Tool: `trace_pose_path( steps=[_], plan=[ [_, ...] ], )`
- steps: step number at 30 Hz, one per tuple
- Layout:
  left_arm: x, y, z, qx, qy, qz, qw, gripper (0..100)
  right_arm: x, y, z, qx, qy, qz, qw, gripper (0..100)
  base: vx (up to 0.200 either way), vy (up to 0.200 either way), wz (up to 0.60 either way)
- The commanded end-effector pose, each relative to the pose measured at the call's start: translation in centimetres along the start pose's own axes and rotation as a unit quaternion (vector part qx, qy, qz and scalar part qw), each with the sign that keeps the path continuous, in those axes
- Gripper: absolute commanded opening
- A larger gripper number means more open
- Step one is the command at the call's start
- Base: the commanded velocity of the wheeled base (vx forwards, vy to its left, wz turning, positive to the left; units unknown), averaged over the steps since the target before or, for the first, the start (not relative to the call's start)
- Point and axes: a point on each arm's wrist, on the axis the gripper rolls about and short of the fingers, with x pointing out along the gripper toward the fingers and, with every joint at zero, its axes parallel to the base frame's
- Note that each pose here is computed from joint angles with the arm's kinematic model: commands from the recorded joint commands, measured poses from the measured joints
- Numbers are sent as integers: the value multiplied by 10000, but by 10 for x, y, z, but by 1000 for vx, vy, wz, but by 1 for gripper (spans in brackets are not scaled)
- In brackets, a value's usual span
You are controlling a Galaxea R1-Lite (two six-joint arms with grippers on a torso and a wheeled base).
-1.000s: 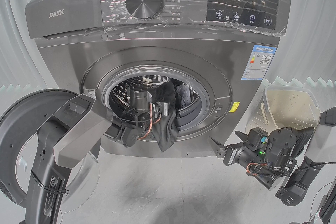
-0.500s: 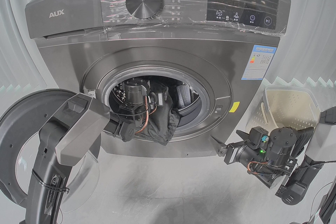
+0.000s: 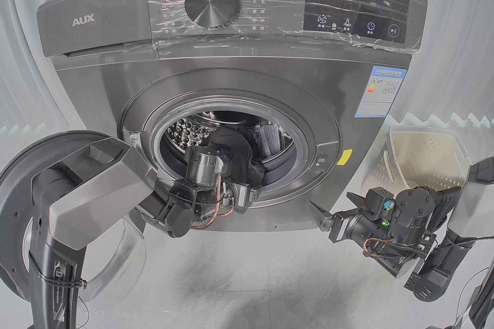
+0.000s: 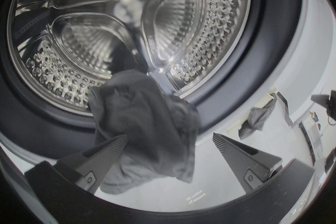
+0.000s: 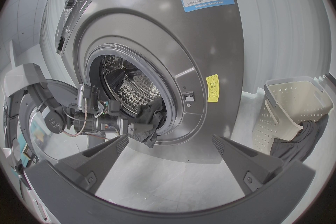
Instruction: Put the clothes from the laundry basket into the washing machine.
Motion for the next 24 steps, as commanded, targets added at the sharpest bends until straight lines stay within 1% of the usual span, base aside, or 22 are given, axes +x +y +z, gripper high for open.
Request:
trace_pose_path(
  steps=[1,3,4,7,11,15,16,19,21,24],
  plan=[
    [-7,-3,0,32,95,-44,9999,100,0,0,0,0,4,12,10000,100,0,0,0],
    [-5,-2,-2,30,125,-27,9999,100,0,0,-1,-2,9,3,10000,100,0,0,0],
    [-2,-1,-7,37,185,-7,9998,100,0,0,-1,-2,11,10,10000,100,0,0,0],
    [4,2,-16,114,266,40,9996,100,0,0,0,0,4,12,10000,100,0,0,0],
    [10,7,-21,100,293,106,9995,100,0,0,0,3,-5,6,10000,100,0,0,0],
    [13,8,-25,109,331,121,9993,100,0,0,1,5,-12,8,10000,100,0,0,0],
    [14,8,-26,109,331,121,9993,0,0,0,1,7,-19,10,10000,100,0,0,0],
    [14,8,-27,137,346,122,9992,0,0,0,1,9,-26,12,10000,100,0,0,0],
    [15,8,-25,127,292,127,9994,0,0,0,2,11,-33,14,10000,100,0,0,0],
    [17,8,-13,102,75,167,9998,0,0,1,2,13,-40,15,10000,100,0,0,0]
  ],
)
